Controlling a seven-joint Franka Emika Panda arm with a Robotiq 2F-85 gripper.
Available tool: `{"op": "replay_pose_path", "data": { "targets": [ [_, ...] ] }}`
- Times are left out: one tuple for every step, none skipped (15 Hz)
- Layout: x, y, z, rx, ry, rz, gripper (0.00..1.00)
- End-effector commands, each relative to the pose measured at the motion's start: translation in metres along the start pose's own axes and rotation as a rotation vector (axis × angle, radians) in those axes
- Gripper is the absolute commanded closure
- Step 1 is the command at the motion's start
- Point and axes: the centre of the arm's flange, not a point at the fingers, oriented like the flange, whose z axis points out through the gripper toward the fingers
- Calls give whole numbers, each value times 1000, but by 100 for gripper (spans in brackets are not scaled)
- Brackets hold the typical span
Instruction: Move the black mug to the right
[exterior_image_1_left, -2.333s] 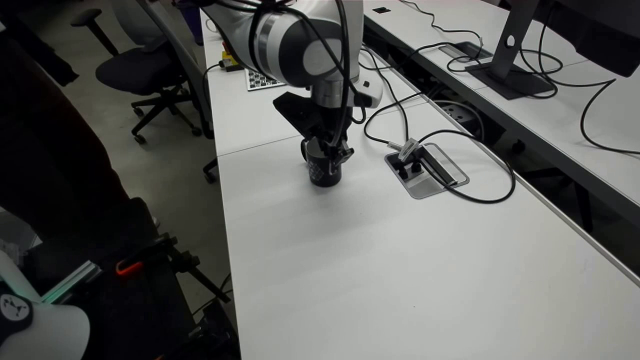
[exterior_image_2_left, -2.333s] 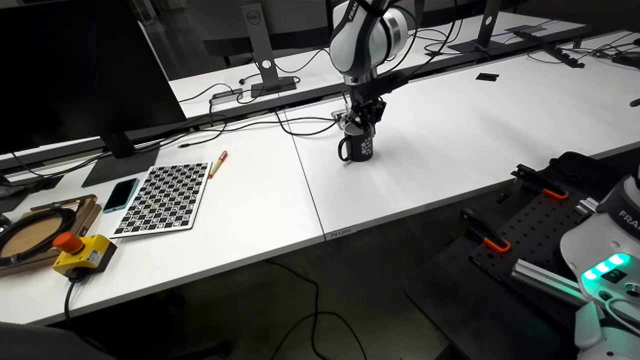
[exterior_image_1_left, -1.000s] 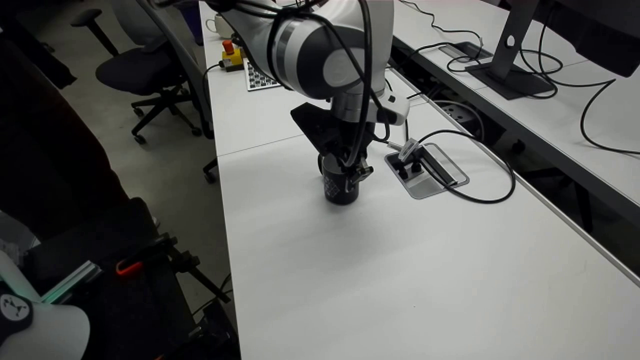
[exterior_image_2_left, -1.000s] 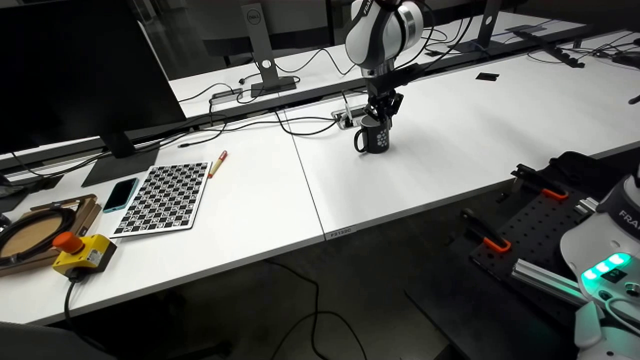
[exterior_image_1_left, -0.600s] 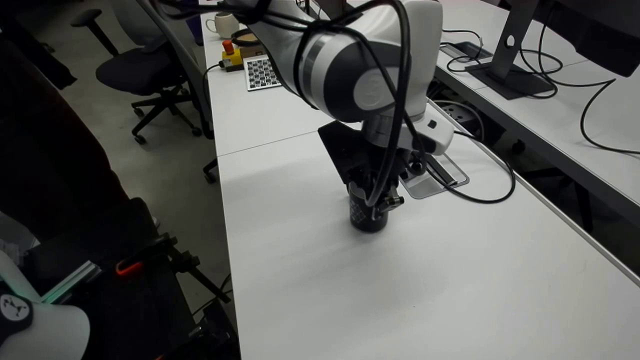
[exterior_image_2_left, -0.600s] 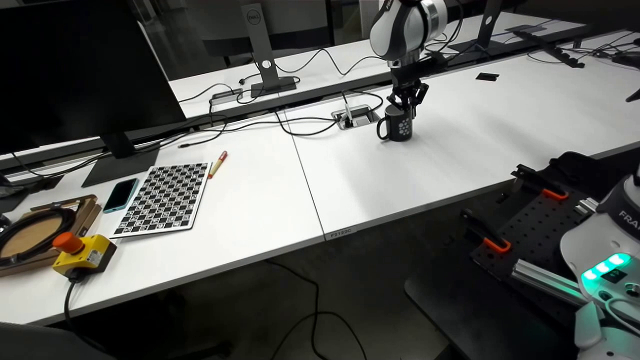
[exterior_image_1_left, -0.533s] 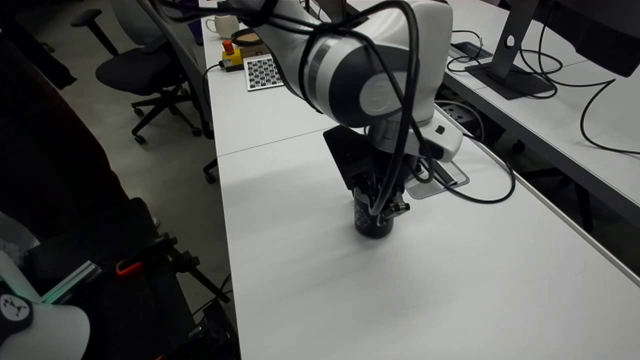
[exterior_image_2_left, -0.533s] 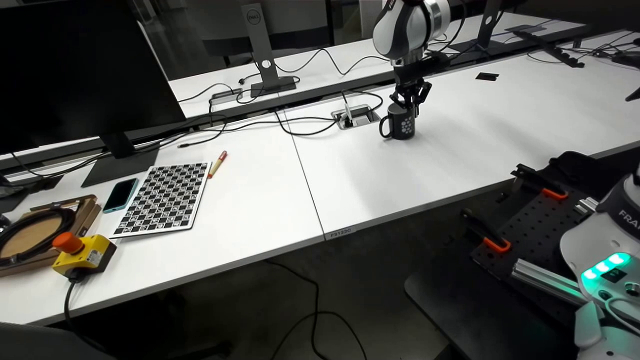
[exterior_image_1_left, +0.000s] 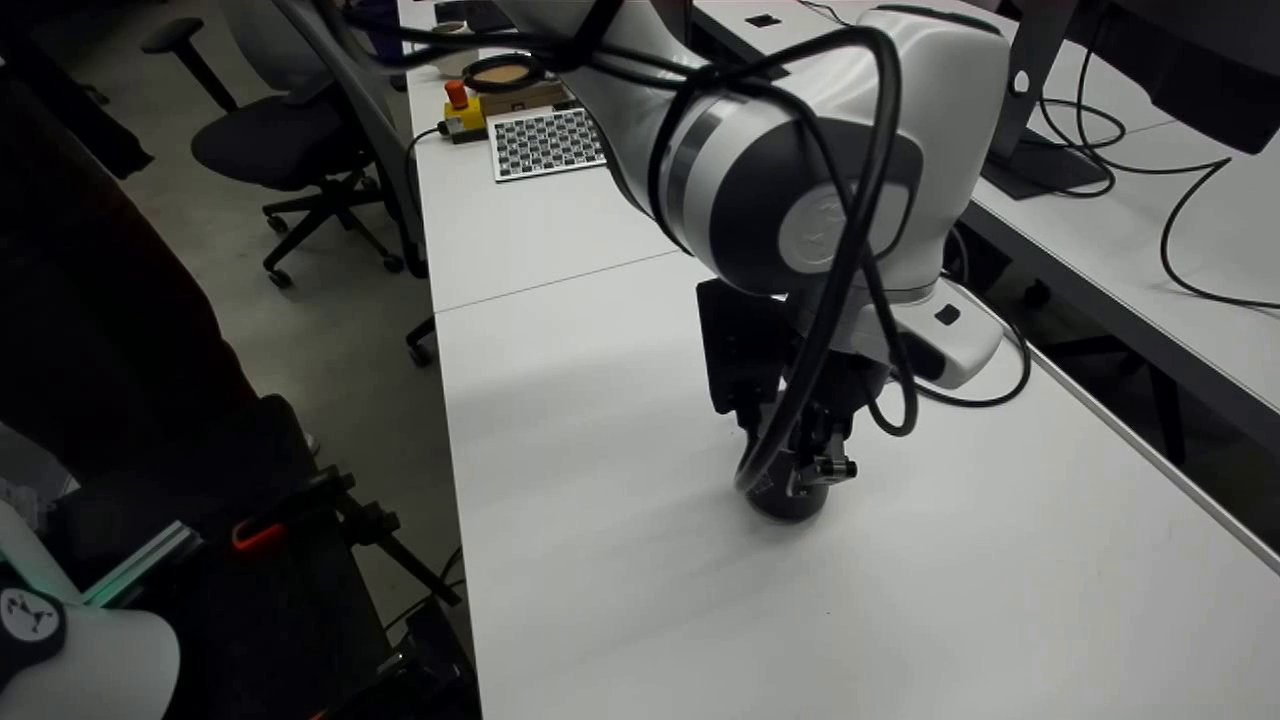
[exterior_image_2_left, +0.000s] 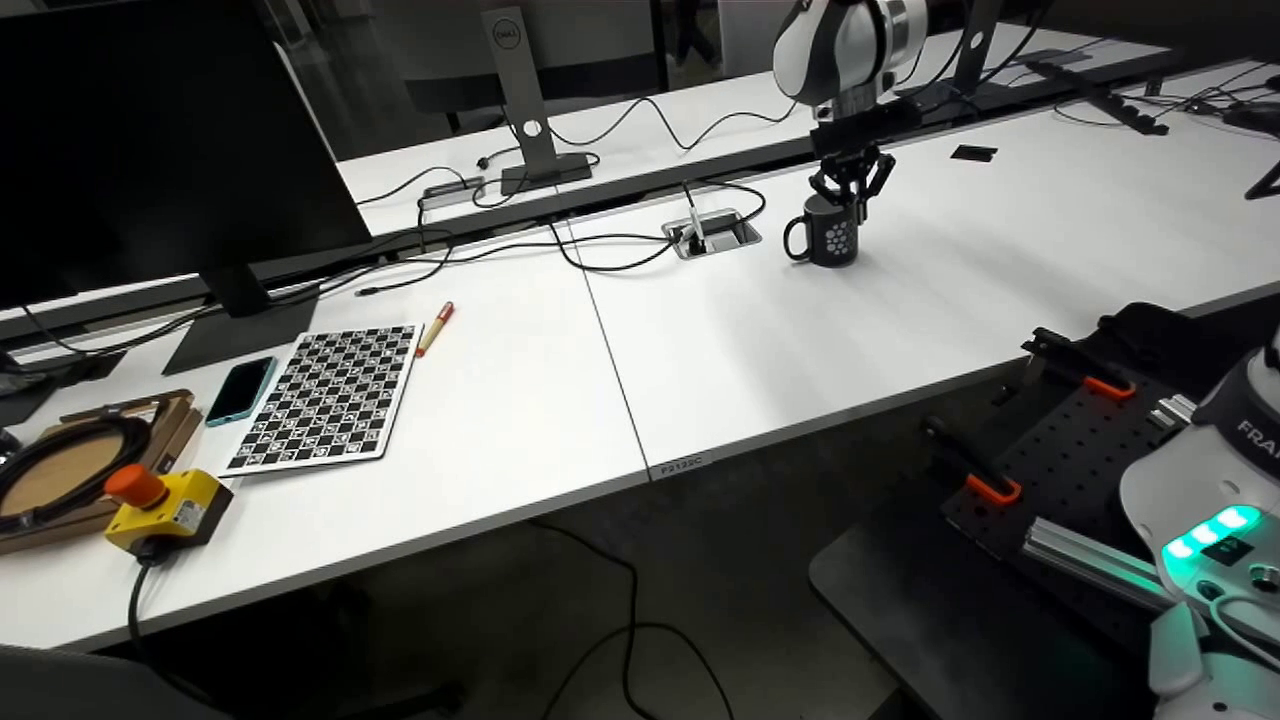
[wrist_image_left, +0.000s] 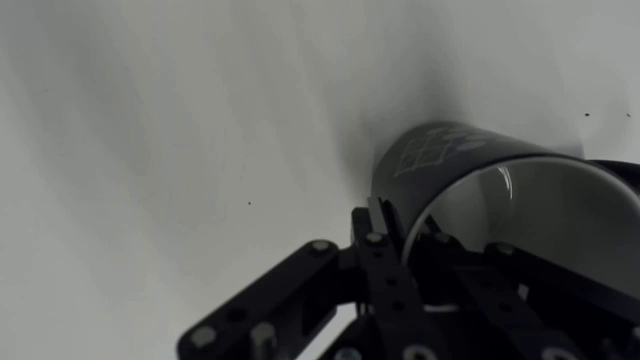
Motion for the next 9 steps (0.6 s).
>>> {"op": "replay_pose_path", "data": {
  "targets": [
    [0,0,0,-2,-4,7,91],
    [1,0,0,-4,-6,11,91],
    [1,0,0,-5,-8,12,91],
    [1,0,0,-5,-9,13,91],
    [2,0,0,-5,-9,13,91],
    [2,0,0,-5,-9,13,91],
    [2,0,0,-5,-9,13,91],
    [2,0,0,-5,-9,13,91],
    [2,0,0,-5,-10,13,91]
  ]
}}
